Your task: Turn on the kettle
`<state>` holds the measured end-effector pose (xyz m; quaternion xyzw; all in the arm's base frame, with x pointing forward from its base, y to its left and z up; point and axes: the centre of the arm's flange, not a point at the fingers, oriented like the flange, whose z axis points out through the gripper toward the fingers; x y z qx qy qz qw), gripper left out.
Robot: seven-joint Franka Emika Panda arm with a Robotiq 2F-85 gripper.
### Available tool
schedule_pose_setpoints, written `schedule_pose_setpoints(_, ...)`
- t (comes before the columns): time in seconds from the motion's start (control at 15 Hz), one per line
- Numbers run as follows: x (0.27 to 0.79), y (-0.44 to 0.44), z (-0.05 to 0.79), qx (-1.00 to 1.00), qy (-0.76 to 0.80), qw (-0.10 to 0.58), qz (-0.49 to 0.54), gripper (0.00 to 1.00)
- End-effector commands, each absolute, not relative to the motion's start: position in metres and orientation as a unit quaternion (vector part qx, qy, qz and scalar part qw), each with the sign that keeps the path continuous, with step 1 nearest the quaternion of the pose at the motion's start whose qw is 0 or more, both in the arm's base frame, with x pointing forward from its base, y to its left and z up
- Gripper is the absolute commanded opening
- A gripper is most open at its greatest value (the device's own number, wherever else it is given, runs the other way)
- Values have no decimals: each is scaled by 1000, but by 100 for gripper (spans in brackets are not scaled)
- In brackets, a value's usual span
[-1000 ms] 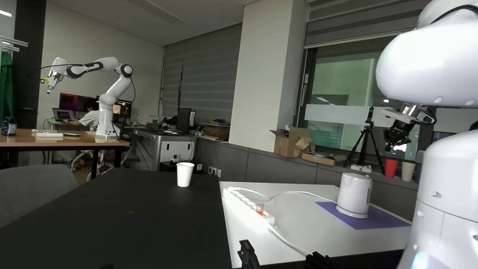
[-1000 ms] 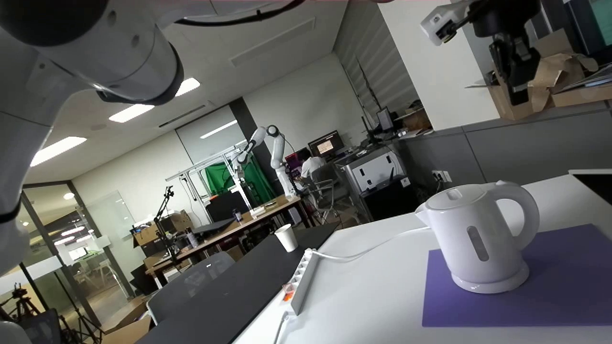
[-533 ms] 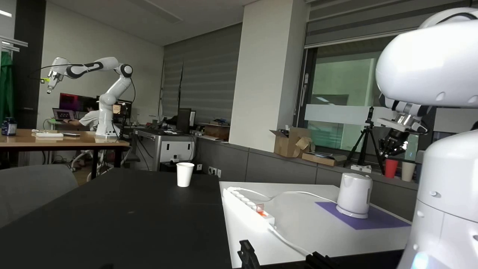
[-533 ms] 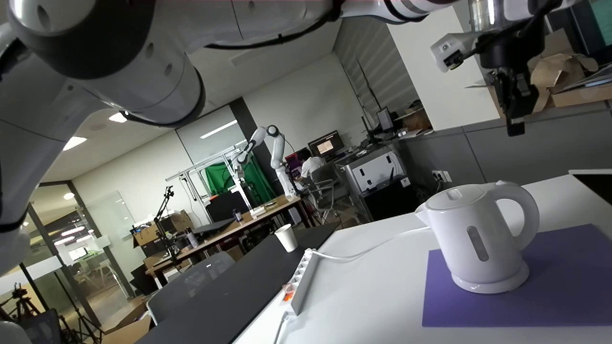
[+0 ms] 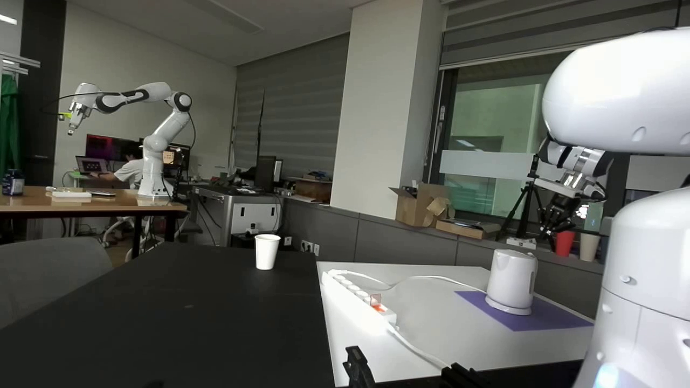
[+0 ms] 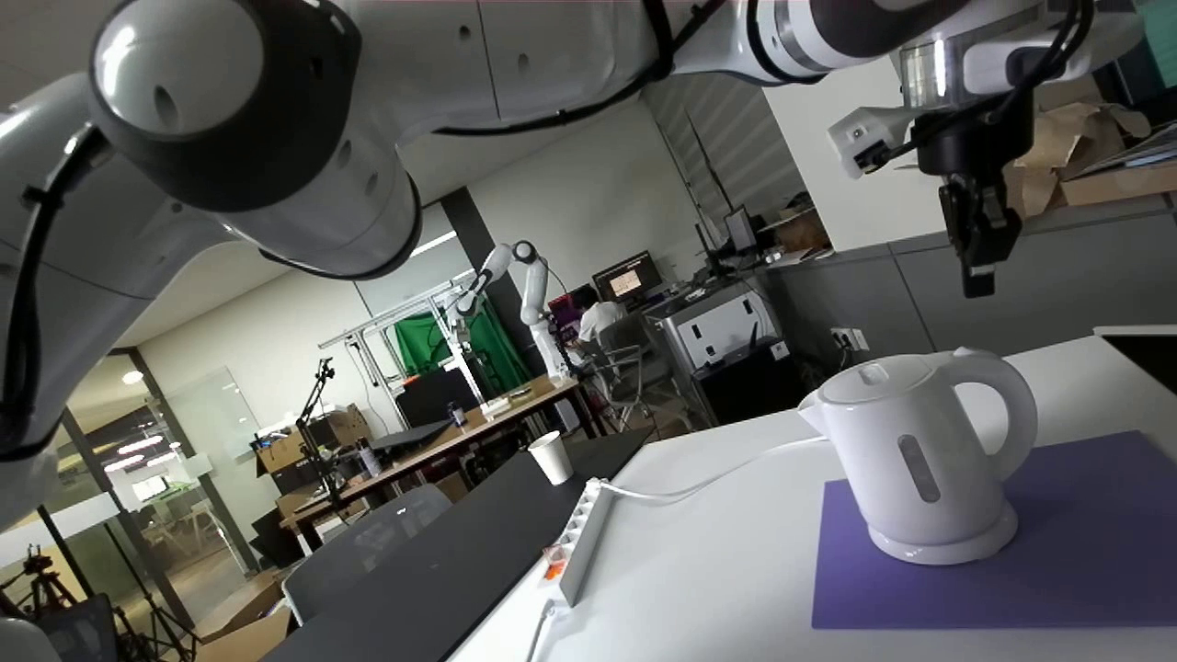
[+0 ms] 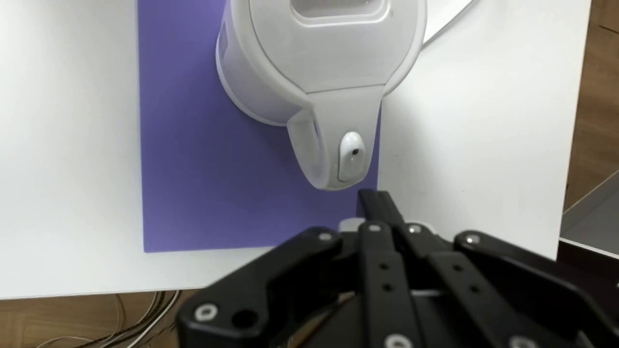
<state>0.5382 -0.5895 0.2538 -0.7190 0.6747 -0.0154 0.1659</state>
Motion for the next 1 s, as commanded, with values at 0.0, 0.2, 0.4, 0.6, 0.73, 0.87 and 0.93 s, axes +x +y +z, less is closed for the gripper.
schedule_pose_setpoints(0.0, 568, -608, 249, -715, 681, 158, -6, 0)
schedule_pose_setpoints(0.2, 575, -604, 240, -724, 674, 147, 2, 0)
schedule_pose_setpoints(0.4, 578, -604, 232, -728, 671, 137, 8, 0)
schedule_pose_setpoints(0.6, 579, -602, 225, -730, 670, 134, 14, 0)
schedule_pose_setpoints(0.73, 579, -601, 222, -731, 669, 134, 15, 0)
schedule_pose_setpoints(0.87, 580, -600, 219, -732, 668, 132, 16, 0)
schedule_pose_setpoints(0.93, 581, -600, 218, -733, 667, 132, 16, 0)
